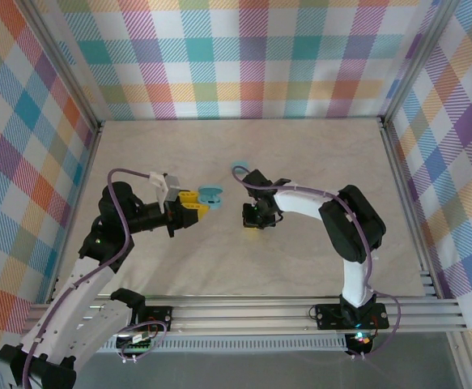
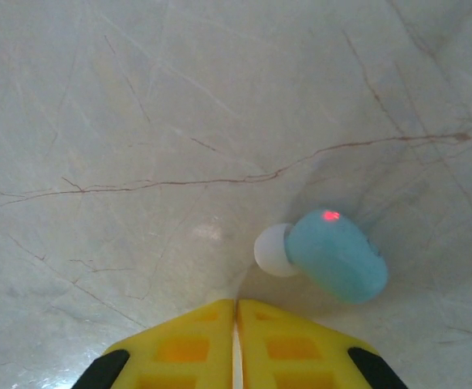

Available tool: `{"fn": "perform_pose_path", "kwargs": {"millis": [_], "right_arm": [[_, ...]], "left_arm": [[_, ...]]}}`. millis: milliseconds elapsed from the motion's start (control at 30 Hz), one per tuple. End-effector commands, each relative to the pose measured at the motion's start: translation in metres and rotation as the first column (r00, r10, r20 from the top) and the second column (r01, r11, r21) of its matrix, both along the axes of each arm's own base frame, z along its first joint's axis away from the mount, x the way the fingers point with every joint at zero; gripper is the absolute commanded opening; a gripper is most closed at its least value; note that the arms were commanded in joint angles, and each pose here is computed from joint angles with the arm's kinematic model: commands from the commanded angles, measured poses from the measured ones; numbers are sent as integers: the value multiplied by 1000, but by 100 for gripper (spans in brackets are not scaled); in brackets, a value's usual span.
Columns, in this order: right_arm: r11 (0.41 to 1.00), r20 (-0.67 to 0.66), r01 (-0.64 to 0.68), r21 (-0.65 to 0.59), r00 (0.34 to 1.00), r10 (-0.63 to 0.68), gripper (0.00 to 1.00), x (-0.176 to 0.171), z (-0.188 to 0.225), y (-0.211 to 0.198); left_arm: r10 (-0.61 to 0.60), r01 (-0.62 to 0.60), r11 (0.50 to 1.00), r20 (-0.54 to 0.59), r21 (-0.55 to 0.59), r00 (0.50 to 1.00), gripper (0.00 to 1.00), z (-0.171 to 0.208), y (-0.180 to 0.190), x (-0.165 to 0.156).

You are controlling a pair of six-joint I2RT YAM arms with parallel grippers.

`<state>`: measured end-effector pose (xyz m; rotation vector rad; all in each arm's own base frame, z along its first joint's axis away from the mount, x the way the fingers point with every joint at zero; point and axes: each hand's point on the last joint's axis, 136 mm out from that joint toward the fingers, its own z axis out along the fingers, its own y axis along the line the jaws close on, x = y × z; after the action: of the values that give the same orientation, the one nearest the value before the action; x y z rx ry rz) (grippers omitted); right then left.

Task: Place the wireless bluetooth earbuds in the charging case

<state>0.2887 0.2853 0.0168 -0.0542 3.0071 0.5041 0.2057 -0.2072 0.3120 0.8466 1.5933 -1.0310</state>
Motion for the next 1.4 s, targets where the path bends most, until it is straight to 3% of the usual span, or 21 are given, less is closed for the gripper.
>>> {"fn": "perform_pose_path", "kwargs": {"millis": [0, 567, 1000, 1233, 1300, 1367], "right_arm": [[993, 35, -2, -117, 999, 6, 11, 5, -1, -23], [977, 124, -34, -210, 990, 61, 7, 50, 12, -31], [986, 152, -29, -165, 987, 55, 6, 41, 47, -35], [987, 150, -21, -159, 988, 45, 20, 45, 57, -30], [984, 133, 10, -176, 991, 14, 35, 44, 56, -32], [982, 132, 51, -184, 991, -27, 39, 42, 53, -34]], "left_arm": [[10, -10, 1000, 26, 8, 1000, 0, 2, 4, -2], [11, -11, 1000, 29, -5, 1000, 0, 3, 4, -4], [13, -13, 1000, 41, -1, 999, 0, 3, 6, -8], [11, -11, 1000, 45, 0, 999, 0, 4, 6, -9], [12, -12, 1000, 44, 1, 999, 0, 4, 7, -9], [14, -14, 1000, 46, 2, 999, 0, 4, 7, -9]]}}
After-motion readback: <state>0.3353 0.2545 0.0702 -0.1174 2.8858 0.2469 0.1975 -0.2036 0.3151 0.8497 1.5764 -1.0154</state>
